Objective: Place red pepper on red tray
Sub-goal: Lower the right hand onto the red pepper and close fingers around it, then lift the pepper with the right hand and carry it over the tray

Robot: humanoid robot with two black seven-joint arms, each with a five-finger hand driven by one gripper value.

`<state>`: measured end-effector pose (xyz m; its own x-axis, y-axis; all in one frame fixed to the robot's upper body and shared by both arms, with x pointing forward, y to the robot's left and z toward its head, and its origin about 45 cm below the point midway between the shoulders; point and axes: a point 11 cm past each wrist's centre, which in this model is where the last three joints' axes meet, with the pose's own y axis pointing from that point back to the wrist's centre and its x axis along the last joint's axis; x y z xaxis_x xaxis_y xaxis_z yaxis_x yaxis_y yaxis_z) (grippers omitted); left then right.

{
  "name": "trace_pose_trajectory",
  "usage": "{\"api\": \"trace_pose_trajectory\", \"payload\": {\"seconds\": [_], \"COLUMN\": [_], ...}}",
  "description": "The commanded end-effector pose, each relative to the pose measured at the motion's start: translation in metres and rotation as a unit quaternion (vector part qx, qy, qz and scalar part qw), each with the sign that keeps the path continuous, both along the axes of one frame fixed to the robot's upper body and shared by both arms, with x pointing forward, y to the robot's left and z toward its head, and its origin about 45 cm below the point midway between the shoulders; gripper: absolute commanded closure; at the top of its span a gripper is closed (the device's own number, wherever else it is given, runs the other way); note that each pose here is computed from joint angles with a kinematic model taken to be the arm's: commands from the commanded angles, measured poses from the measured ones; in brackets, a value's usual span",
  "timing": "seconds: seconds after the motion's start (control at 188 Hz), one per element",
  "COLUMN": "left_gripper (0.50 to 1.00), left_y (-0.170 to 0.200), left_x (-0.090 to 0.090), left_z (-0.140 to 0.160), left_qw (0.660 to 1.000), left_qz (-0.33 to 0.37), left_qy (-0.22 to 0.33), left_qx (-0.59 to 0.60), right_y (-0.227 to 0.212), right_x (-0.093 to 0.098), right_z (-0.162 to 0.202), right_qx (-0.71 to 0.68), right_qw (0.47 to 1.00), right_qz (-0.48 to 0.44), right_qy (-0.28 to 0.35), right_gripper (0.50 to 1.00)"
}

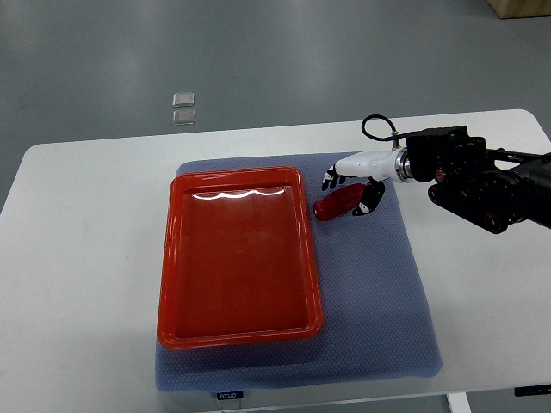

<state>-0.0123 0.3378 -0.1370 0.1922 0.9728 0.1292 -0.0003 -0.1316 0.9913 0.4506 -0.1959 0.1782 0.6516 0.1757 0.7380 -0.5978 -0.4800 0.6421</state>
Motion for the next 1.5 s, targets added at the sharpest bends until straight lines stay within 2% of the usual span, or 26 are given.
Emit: {"api": "trace_pose_trajectory", "payload": {"seconds": [0.0,0.048,0.074,0.191,0.452,0.516,0.574,0.914,1.058,1.169,1.323,1.493], "left_gripper": [0.500,0.500,0.500,0.500,0.500,0.500,0.500,0.500,0.500,0.500,0.500,0.500], "left_y": [0.000,0.000,0.000,0.000,0.000,0.000,0.000,0.000,0.000,0.000,0.000,0.000], "left_x": [0.000,0.000,0.000,0.000,0.000,0.000,0.000,0.000,0.000,0.000,0.000,0.000], "left_z": [0.000,0.000,0.000,0.000,0.000,0.000,0.000,0.000,0.000,0.000,0.000,0.000], "left_qw": [1.000,1.000,1.000,1.000,1.000,1.000,1.000,1.000,1.000,1.000,1.000,1.000], "left_qz": [0.000,0.000,0.000,0.000,0.000,0.000,0.000,0.000,0.000,0.000,0.000,0.000], "left_qy": [0.000,0.000,0.000,0.000,0.000,0.000,0.000,0.000,0.000,0.000,0.000,0.000], "left_qx": [0.000,0.000,0.000,0.000,0.000,0.000,0.000,0.000,0.000,0.000,0.000,0.000], "right_y": [0.005,0.005,0.005,0.003,-0.001,0.000,0.000,-0.003,0.009,0.028,0.068,0.132], "right_x": [-0.002,-0.001,-0.001,-0.001,-0.001,-0.001,-0.001,0.012,0.019,0.018,0.007,-0.021], "right_z": [-0.002,-0.002,-0.001,-0.002,-0.005,-0.005,-0.004,0.020,0.043,0.058,0.068,0.047], "right_qx": [0.003,0.002,0.002,0.000,-0.002,-0.003,-0.004,0.015,0.051,0.093,0.152,0.161], "right_qw": [1.000,1.000,1.000,1.000,1.000,1.000,1.000,1.000,0.998,0.996,0.987,0.980], "right_qz": [0.004,0.003,0.004,0.001,-0.003,-0.002,0.000,-0.007,0.002,0.015,0.046,0.102], "right_qy": [0.002,0.002,0.001,0.002,0.005,0.004,0.004,-0.014,-0.023,-0.003,0.027,0.059], "right_gripper": [0.738,0.748,0.777,0.844,0.891,0.936,1.000,1.000,1.000,1.000,1.000,1.000]}}
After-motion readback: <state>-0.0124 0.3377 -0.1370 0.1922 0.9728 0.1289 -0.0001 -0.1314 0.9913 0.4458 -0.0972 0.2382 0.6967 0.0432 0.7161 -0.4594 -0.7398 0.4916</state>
